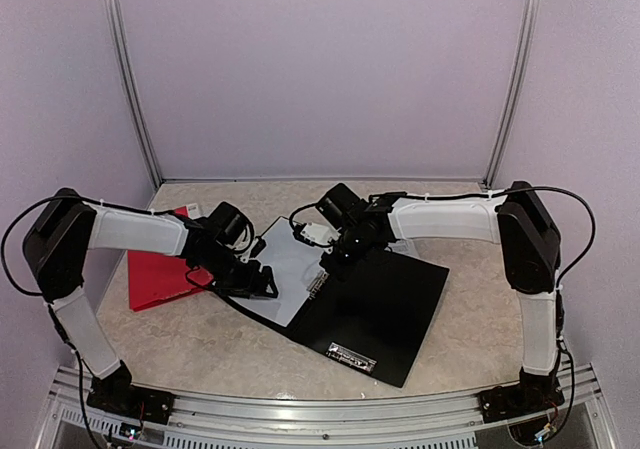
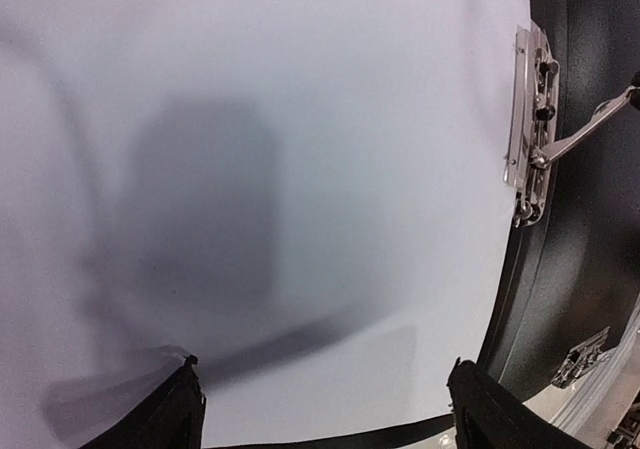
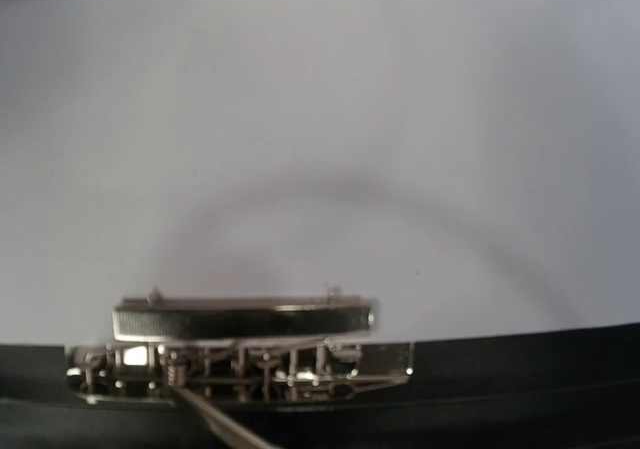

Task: Put the files into the folder
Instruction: Clamp the file and folder together.

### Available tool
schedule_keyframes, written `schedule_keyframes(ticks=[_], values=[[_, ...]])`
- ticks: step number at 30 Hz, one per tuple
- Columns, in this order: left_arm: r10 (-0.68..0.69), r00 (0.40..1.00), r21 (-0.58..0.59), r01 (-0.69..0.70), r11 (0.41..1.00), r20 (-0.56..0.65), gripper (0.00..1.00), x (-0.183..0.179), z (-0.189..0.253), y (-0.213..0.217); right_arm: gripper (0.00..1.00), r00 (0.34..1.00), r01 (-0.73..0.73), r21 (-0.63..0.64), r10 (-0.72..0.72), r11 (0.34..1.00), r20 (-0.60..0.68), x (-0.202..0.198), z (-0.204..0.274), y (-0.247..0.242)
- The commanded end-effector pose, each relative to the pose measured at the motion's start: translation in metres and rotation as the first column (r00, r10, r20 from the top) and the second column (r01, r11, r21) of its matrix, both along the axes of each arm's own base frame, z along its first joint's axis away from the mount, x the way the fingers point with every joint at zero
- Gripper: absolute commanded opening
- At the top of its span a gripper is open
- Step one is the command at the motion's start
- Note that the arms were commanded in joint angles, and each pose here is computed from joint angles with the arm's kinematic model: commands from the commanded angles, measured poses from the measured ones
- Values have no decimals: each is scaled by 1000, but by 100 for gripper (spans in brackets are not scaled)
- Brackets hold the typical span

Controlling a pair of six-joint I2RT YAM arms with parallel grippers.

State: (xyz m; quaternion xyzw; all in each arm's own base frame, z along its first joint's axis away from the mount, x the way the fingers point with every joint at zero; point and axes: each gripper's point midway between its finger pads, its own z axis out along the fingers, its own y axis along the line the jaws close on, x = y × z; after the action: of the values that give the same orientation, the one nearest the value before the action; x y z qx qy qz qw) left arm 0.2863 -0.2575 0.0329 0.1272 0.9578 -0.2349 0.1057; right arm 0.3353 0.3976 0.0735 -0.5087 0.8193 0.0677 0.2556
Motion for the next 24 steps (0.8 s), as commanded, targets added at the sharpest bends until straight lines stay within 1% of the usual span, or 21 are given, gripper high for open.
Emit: schedule_keyframes(ticks=[1, 5, 8, 10, 14, 18, 22, 24], values=[[-37, 997, 117, 29, 993, 66, 83, -4, 2, 9, 0, 999, -9, -17, 8, 1000, -40, -2, -12, -1], [-70, 983, 132, 48, 990, 170, 85, 0, 13, 1, 0, 998, -15, 19, 16, 1000, -61, -6, -6, 3], [-106, 957, 157, 65, 985, 270, 88, 0, 24, -5, 0, 997, -18, 49, 22, 999, -80, -10, -2, 6], [-110, 939, 153, 63, 986, 326, 89, 1, 34, -8, 0, 996, -17, 66, 23, 998, -90, -11, 0, 8], [-109, 913, 108, 72, 992, 393, 93, -3, 47, -13, 0, 995, -12, 82, 20, 997, -97, -11, 3, 11], [-108, 854, 75, 81, 994, 509, 96, -6, 60, -19, 0, 995, -7, 92, 16, 996, -103, -10, 6, 12], [-120, 811, 77, 92, 993, 573, 96, -12, 63, -27, 0, 994, 2, 95, 8, 995, -107, -8, 7, 11], [-137, 788, 82, 110, 991, 600, 96, -14, 63, -38, 0, 994, 0, 100, 10, 995, -109, -8, 8, 12]])
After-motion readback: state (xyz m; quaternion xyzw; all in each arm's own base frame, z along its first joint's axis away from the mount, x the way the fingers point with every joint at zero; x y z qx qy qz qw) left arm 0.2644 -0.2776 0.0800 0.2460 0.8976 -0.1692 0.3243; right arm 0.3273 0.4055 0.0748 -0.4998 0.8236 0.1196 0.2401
